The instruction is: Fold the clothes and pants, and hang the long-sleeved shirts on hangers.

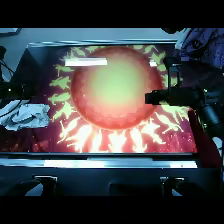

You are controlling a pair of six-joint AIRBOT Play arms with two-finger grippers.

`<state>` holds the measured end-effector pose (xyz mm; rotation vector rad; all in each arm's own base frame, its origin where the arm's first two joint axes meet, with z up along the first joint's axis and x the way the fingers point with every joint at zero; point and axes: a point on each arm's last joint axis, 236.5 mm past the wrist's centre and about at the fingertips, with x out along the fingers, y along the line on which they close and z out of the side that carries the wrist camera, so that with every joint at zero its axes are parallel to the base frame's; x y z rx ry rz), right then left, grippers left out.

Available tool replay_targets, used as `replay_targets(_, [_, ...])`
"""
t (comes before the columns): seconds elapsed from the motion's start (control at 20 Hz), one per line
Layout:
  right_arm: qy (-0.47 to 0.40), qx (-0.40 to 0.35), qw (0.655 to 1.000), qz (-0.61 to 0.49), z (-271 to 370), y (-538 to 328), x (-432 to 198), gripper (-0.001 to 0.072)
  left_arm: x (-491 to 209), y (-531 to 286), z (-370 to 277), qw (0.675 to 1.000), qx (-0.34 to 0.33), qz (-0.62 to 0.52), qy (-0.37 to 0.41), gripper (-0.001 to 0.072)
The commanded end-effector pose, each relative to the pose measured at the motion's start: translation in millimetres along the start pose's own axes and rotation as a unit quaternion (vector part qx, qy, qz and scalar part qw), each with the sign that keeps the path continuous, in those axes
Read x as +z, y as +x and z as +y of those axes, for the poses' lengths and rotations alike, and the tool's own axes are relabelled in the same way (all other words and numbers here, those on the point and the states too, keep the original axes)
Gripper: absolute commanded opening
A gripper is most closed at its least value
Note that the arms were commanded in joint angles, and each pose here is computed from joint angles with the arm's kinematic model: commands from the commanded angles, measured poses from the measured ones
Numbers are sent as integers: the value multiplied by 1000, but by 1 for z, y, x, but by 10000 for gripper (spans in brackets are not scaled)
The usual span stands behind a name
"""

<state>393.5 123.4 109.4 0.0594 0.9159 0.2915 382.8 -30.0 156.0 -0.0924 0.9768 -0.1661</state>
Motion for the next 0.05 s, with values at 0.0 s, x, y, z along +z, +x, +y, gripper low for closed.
replay_targets(0.0, [-1,0,1000,-2,0,-1,1,35,0,0,0,1000,0,-1,0,21])
